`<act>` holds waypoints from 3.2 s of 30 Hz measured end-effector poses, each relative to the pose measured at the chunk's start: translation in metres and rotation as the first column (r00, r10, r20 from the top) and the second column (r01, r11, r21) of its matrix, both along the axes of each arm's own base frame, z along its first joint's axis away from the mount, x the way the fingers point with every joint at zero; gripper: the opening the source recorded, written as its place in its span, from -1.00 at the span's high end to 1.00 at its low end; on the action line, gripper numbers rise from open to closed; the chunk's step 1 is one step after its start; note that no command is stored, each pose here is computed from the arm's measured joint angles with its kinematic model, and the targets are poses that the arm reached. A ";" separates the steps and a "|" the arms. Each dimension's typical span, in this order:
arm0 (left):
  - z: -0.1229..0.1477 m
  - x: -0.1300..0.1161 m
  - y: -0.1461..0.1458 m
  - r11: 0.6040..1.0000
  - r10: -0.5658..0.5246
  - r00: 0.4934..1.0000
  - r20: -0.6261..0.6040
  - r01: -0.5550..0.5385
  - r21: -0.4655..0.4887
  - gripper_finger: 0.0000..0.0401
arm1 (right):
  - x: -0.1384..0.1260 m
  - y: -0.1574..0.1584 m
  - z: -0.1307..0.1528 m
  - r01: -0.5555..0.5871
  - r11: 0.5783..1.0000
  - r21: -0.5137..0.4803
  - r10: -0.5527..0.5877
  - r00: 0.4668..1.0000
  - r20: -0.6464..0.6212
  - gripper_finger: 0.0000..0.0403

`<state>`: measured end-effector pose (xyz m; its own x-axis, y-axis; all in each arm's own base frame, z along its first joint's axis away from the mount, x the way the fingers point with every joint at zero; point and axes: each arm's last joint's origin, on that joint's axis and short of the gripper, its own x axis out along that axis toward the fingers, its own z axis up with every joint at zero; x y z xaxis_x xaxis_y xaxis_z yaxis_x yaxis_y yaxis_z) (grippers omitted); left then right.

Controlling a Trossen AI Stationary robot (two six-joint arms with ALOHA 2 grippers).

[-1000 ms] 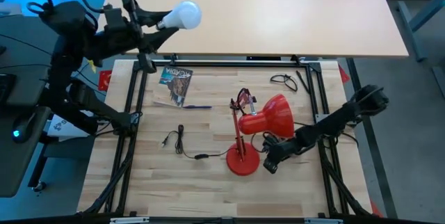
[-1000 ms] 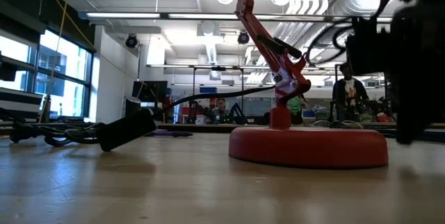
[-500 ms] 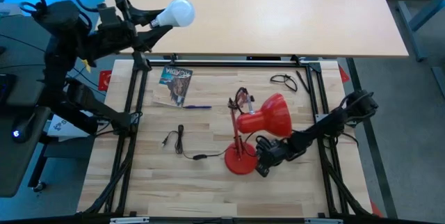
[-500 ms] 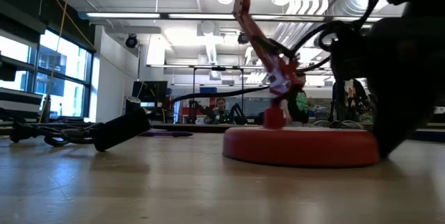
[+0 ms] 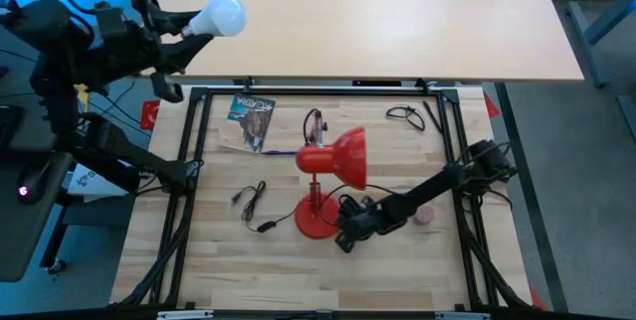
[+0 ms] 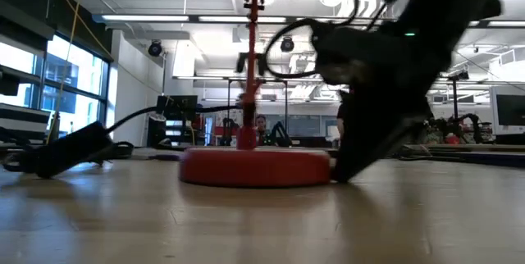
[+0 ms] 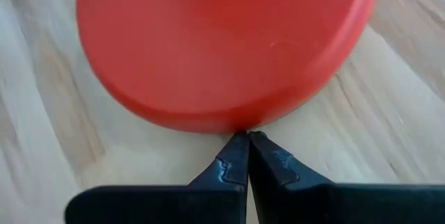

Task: Screw lightbulb
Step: Insert the lightbulb on the lamp

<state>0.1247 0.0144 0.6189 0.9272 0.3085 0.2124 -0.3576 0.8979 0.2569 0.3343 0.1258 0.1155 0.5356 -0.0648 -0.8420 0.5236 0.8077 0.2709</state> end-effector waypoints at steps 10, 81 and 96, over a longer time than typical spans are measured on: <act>0.000 -0.005 -0.001 1.000 -0.014 1.000 0.003 0.014 0.004 0.36 | 0.044 -0.016 0.001 -0.047 0.997 -0.065 0.050 0.998 0.048 1.00; 0.002 0.049 -0.005 0.957 -0.215 0.977 0.008 0.209 0.202 0.36 | -0.125 -0.113 0.263 0.111 0.926 -0.361 0.177 0.716 0.675 0.99; -0.004 0.116 0.005 0.906 -0.173 0.984 0.040 0.143 0.399 0.36 | -0.159 -0.119 0.412 0.298 0.954 -0.022 -0.075 0.310 0.948 -0.45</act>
<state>0.2406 0.0195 0.6146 0.9342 0.0367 0.3549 -0.2506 0.7755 0.5795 0.1756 0.0066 0.5272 0.9069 -0.3454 0.2414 0.1583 0.8100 0.5646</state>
